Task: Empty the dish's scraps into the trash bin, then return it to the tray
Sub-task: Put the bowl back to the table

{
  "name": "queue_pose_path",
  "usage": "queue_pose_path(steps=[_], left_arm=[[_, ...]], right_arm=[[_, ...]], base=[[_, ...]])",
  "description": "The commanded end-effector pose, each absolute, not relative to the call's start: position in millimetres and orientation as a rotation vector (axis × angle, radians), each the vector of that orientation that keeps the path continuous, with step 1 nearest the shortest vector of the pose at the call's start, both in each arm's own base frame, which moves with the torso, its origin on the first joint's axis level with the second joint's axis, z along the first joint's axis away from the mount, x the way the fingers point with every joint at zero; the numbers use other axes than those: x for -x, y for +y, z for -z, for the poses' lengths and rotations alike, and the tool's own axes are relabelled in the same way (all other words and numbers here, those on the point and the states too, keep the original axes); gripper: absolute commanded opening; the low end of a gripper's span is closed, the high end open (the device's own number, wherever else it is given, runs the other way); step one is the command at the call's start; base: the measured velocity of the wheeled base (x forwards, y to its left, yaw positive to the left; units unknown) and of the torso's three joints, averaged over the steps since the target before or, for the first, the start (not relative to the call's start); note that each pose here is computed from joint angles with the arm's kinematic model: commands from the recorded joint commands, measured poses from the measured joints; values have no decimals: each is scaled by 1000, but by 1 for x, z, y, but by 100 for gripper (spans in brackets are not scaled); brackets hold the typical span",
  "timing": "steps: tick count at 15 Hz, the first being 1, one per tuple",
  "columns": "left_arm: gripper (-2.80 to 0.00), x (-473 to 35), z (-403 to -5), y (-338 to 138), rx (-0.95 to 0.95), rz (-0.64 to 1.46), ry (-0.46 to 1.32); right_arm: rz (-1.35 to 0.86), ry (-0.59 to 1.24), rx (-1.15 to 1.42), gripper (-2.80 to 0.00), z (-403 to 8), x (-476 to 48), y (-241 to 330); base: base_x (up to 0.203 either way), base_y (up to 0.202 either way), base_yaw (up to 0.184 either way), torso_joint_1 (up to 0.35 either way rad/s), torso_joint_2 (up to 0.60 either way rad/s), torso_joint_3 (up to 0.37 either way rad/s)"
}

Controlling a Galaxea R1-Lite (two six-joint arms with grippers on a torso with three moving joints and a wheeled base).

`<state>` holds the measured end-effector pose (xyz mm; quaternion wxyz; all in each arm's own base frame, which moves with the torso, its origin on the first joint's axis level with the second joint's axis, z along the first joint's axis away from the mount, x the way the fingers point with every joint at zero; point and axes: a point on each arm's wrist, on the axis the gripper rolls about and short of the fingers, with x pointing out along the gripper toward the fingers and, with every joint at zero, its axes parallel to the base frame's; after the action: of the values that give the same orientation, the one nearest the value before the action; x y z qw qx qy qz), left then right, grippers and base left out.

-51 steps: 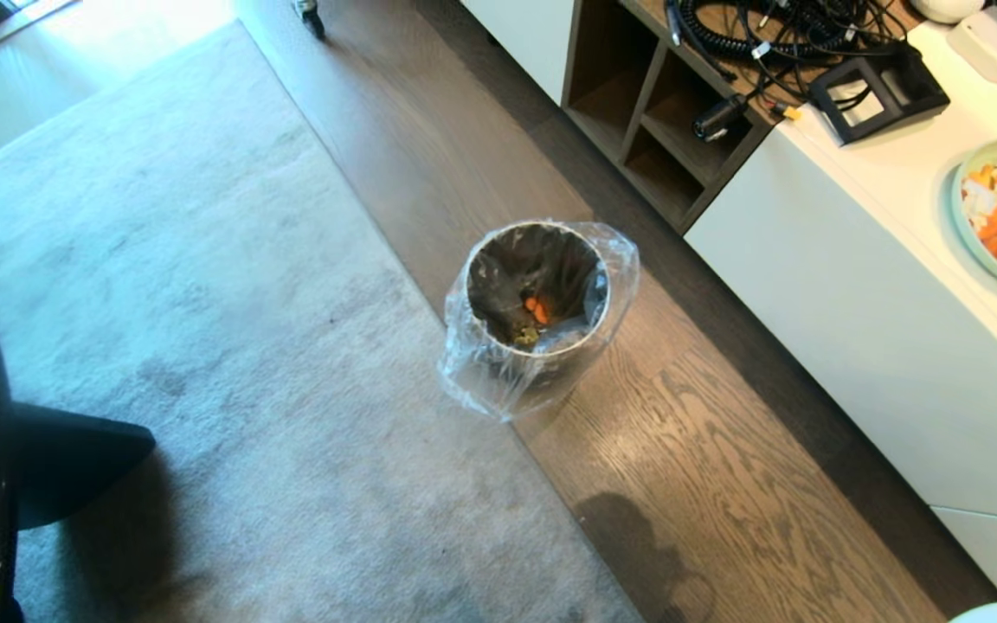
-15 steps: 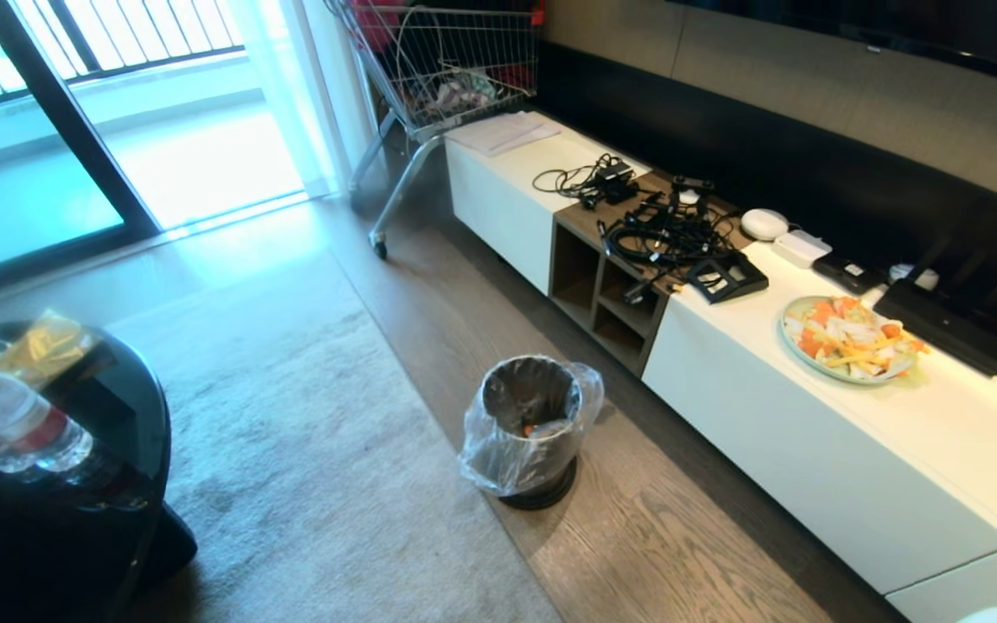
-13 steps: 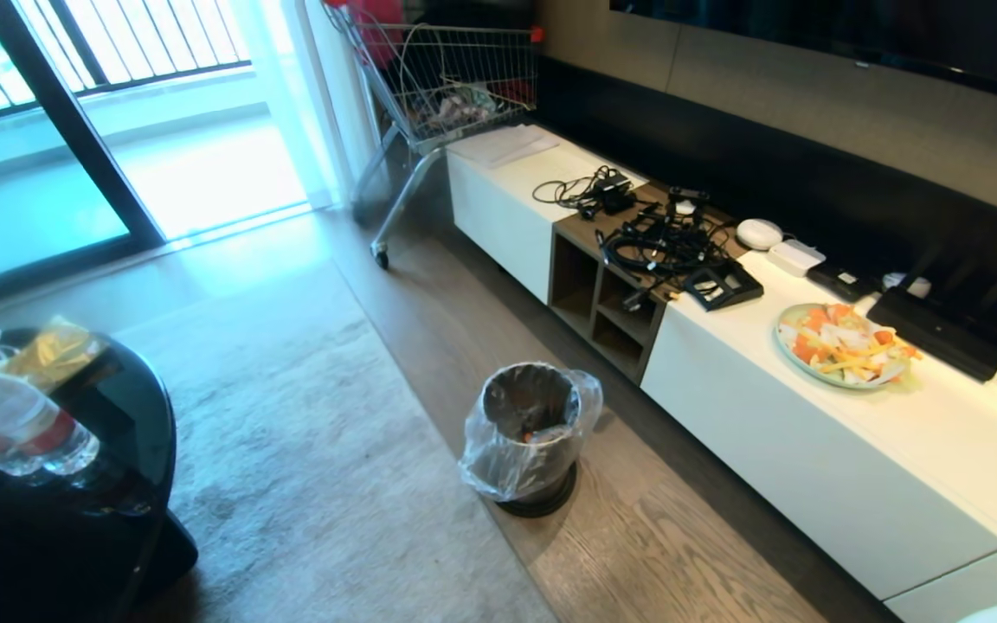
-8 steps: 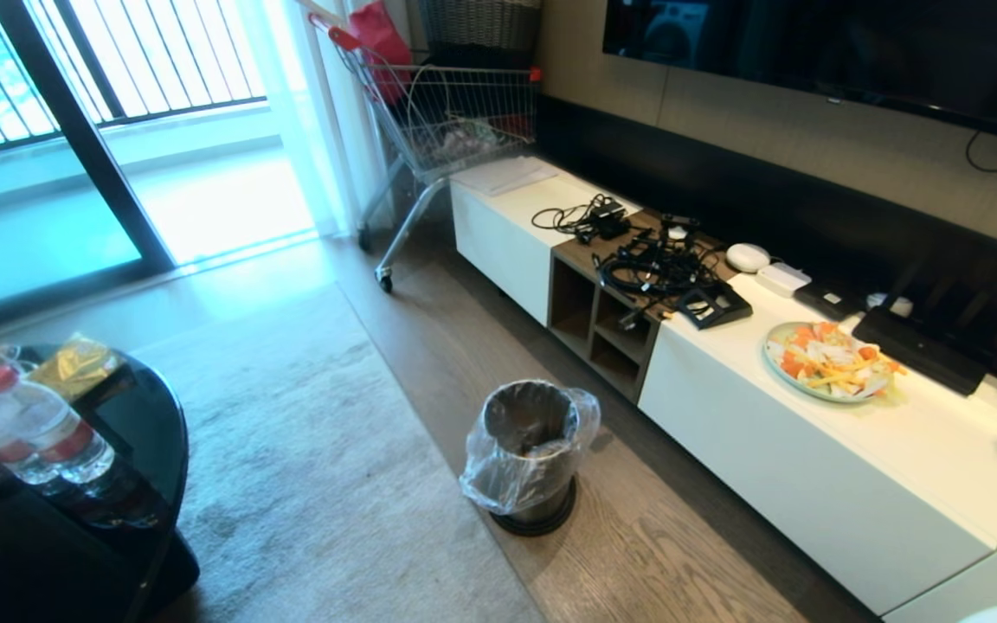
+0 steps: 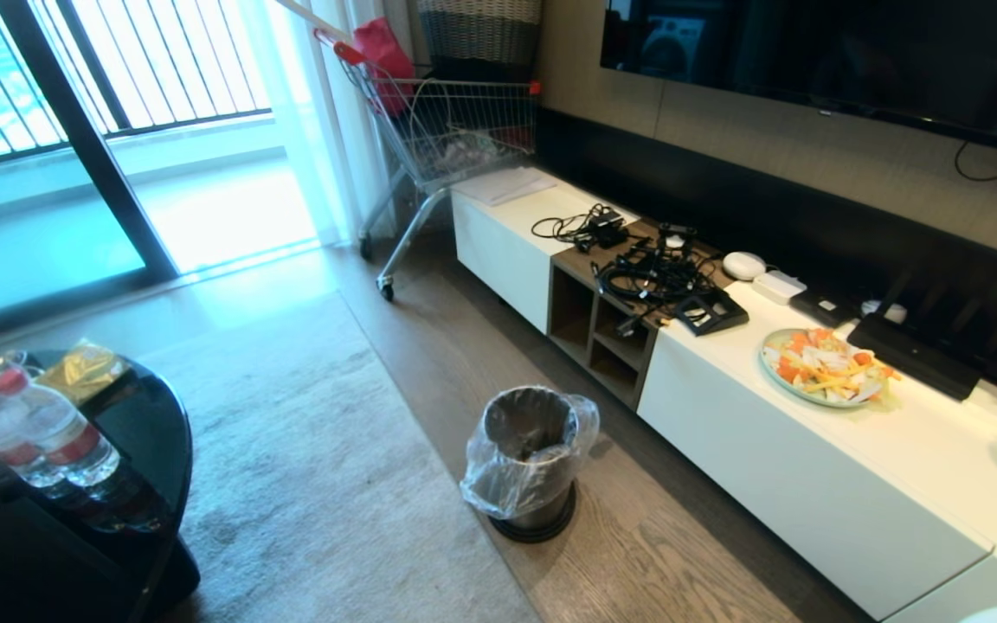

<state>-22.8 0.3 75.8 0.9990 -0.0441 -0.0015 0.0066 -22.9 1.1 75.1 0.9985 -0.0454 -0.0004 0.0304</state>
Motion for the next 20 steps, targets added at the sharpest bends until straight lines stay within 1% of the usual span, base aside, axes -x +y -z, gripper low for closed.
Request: queue_pose_path(steps=[1, 4, 20], left_arm=[[-280, 23, -76, 0, 89, -14, -7], [-280, 23, -76, 0, 87, -14, -7], [-280, 23, -76, 0, 87, -14, -7]], right_arm=[[-63, 0, 92, -280, -75, 23, 1], [-61, 0, 92, -280, -75, 23, 1], [-62, 2, 92, -280, -75, 23, 1]], base=[[0, 0, 0, 0, 0, 0], [0, 0, 0, 1, 2, 73], [0, 0, 0, 0, 0, 0]])
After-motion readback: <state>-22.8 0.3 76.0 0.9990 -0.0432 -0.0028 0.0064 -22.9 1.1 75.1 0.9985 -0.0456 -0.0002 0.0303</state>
